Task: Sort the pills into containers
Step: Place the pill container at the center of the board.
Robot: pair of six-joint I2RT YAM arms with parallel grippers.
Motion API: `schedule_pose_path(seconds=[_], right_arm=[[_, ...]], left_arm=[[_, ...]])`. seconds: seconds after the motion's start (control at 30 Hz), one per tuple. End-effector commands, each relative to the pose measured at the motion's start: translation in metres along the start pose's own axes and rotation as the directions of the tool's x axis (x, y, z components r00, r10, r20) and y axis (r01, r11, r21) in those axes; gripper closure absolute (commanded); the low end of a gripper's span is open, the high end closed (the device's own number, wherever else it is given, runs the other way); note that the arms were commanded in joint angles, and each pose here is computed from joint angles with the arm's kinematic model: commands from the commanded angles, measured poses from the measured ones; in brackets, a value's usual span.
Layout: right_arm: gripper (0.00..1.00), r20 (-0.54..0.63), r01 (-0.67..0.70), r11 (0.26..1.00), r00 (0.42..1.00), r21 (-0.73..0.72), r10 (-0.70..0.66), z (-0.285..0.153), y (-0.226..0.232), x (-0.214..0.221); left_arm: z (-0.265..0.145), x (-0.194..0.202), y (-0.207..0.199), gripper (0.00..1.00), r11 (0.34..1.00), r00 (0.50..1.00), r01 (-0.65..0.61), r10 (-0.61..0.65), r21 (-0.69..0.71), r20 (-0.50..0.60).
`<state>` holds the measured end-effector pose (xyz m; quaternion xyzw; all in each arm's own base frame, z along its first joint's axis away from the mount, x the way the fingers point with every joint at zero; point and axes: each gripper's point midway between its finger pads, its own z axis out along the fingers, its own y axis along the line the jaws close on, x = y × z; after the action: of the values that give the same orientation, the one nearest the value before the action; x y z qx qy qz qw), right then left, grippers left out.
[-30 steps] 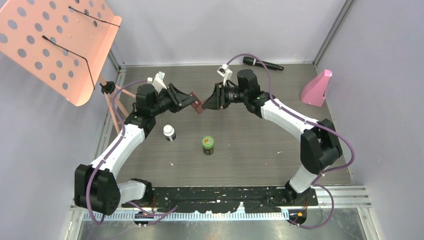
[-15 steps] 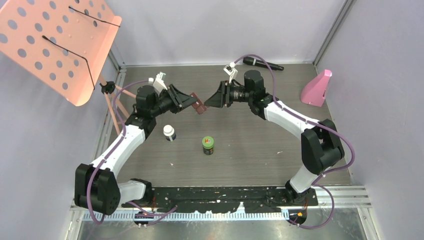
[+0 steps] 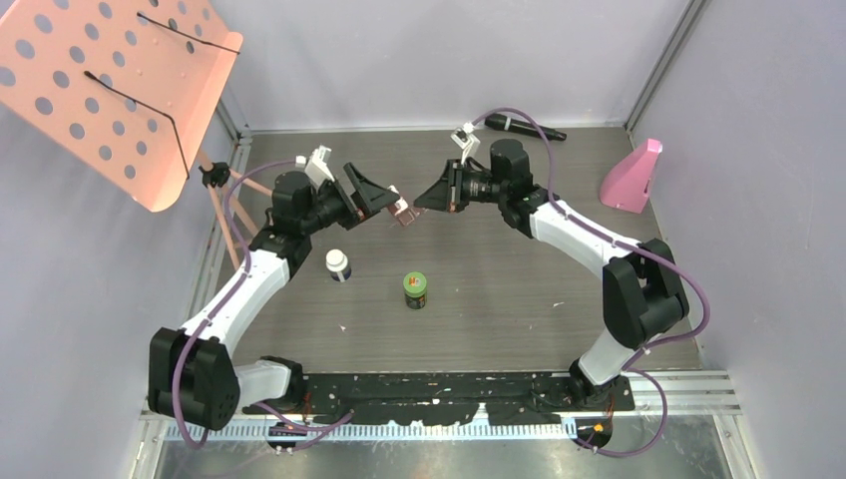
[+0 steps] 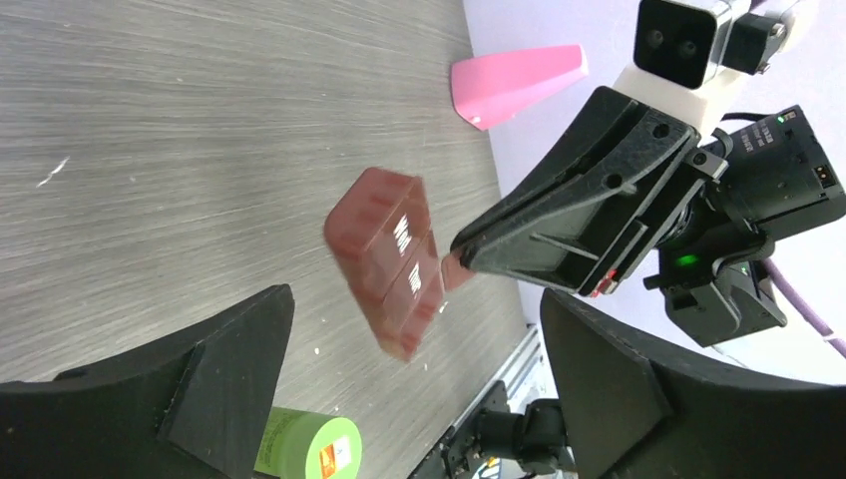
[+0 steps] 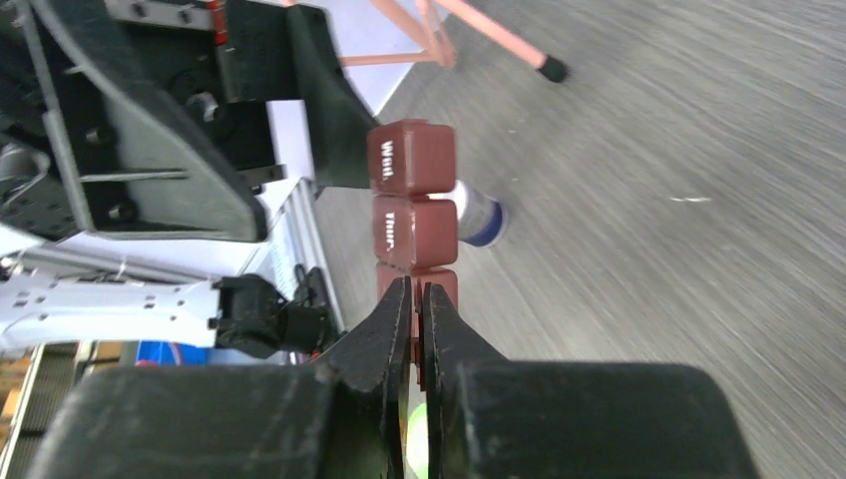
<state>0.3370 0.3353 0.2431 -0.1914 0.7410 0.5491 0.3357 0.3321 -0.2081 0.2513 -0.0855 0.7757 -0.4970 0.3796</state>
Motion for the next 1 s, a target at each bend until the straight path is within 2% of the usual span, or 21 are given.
schedule_pose_path(seconds=[0.0, 0.13, 0.23, 0.27, 0.37, 0.47, 0.7, 0.73, 0.8, 0.93, 0.97], right_arm=[[0.95, 0.044, 0.033, 0.988, 0.998, 0.152, -0.04, -0.025, -0.018, -0.014], [0.94, 0.003, -0.005, 0.938, 1.0, 0.348, 0.004, -0.045, -0.069, 0.014], [0.95, -0.029, -0.034, 0.902, 0.998, 0.431, 0.052, -0.052, -0.094, 0.038], [0.94, -0.034, -0.043, 0.889, 0.997, 0.456, 0.066, -0.054, -0.102, 0.046], [0.93, -0.059, -0.051, 0.875, 0.994, 0.481, 0.091, -0.055, -0.118, 0.064], [0.87, -0.112, -0.024, 0.898, 0.99, 0.44, 0.082, -0.053, -0.124, 0.085], [0.83, -0.159, -0.029, 0.86, 0.979, 0.51, 0.127, -0.058, -0.155, 0.112], [0.81, -0.159, -0.034, 0.856, 0.978, 0.517, 0.134, -0.059, -0.157, 0.114], [0.7, -0.154, -0.035, 0.856, 0.979, 0.516, 0.133, -0.059, -0.158, 0.111], [0.39, -0.167, -0.011, 0.847, 0.979, 0.531, 0.118, -0.064, -0.154, 0.103], [0.35, -0.166, 0.003, 0.844, 0.981, 0.536, 0.101, -0.064, -0.153, 0.096]], left_arm=[[-0.012, -0.01, 0.004, 0.01, 0.993, 0.993, -0.103, 0.106, -0.063, 0.051], [-0.015, -0.001, 0.029, 0.01, 0.98, 0.994, -0.104, 0.107, -0.171, 0.009], [-0.016, 0.002, 0.033, 0.01, 0.977, 0.992, -0.121, 0.123, -0.177, -0.003], [-0.016, 0.003, 0.033, 0.04, 0.976, 0.991, -0.13, 0.131, -0.173, -0.004], [-0.015, 0.005, 0.034, 0.15, 0.977, 0.989, -0.148, 0.149, -0.154, -0.006], [-0.014, 0.009, 0.032, 0.17, 0.979, 0.987, -0.16, 0.158, -0.128, -0.021], [-0.02, 0.013, 0.036, 0.16, 0.97, 0.982, -0.19, 0.186, -0.15, -0.039], [-0.02, 0.013, 0.037, 0.16, 0.97, 0.981, -0.191, 0.187, -0.153, -0.043], [-0.021, 0.015, 0.037, 0.15, 0.968, 0.98, -0.197, 0.19, -0.156, -0.058], [-0.025, 0.013, 0.037, 0.15, 0.957, 0.971, -0.234, 0.224, -0.172, -0.079], [-0.026, 0.012, 0.036, 0.15, 0.953, 0.969, -0.244, 0.233, -0.178, -0.078]])
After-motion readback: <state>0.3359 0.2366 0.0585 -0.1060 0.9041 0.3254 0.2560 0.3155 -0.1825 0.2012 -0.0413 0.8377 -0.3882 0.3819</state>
